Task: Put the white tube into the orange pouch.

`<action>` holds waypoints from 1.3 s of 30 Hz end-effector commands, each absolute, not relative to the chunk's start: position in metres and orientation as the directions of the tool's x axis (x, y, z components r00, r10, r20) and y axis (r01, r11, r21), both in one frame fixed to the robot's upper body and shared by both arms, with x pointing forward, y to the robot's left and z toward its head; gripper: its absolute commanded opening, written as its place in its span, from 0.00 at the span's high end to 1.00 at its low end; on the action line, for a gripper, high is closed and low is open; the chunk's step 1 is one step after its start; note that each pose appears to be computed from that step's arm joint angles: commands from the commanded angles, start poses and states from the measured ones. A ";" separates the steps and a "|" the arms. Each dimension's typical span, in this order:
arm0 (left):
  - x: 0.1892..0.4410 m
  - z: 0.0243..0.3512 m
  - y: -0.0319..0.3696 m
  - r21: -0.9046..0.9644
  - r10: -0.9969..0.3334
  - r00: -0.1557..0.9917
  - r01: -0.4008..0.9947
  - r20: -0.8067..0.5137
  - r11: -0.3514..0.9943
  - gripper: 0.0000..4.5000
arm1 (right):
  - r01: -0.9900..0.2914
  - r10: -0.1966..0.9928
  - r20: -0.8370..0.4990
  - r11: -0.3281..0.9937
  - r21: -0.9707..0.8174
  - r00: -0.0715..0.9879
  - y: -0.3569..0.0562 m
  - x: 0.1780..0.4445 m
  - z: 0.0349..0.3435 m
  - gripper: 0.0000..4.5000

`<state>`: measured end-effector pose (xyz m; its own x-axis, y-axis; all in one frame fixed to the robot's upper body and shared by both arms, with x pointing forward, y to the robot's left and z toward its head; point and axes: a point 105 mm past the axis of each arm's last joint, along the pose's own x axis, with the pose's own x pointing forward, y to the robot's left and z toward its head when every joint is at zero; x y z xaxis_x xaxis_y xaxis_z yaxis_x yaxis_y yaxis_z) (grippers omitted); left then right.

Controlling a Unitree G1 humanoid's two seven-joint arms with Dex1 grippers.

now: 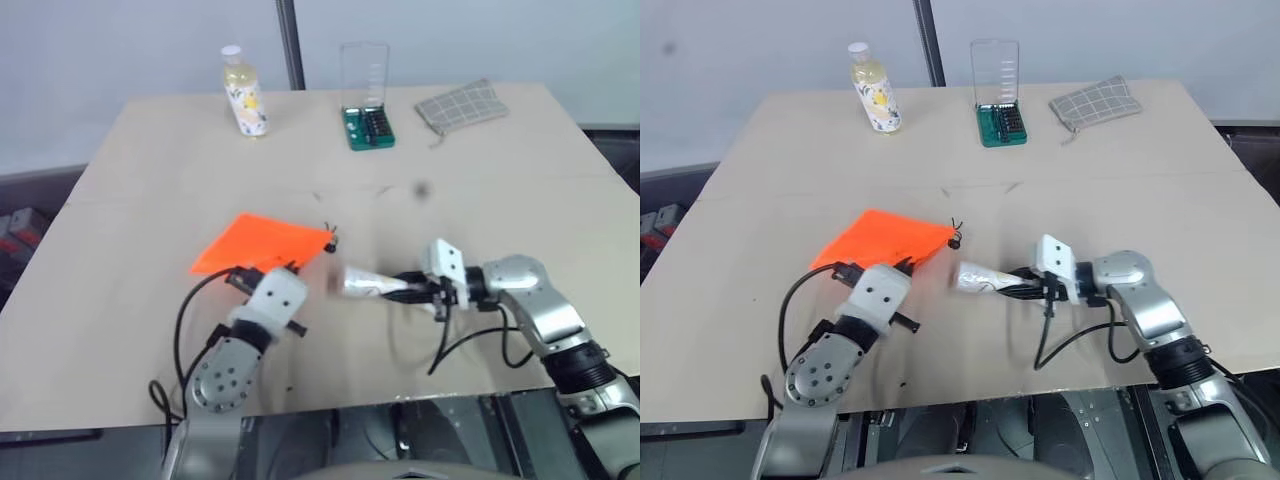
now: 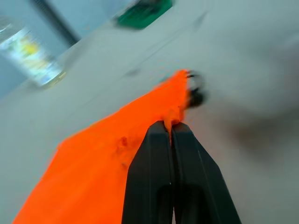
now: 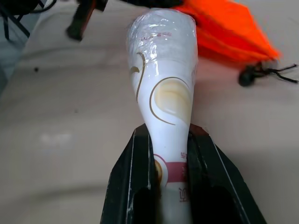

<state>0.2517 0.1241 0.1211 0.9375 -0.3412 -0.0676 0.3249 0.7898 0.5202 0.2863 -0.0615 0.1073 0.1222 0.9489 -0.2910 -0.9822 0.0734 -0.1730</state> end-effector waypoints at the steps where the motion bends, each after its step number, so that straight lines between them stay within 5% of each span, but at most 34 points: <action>1: 0.246 0.136 0.121 0.514 -0.383 0.923 0.340 -0.024 0.787 1.00 | -0.971 0.954 -0.271 0.068 -0.230 0.131 -0.048 0.289 0.125 0.95; 26: 0.229 0.139 0.106 0.525 -0.510 0.860 0.438 -0.009 0.730 1.00 | -0.984 0.909 -0.380 0.132 -0.122 0.169 -0.021 0.319 0.124 0.95; 39: 0.226 0.139 0.113 0.540 -0.524 0.852 0.447 -0.014 0.713 1.00 | -0.980 0.895 -0.401 0.171 -0.100 0.197 0.030 0.339 0.120 0.95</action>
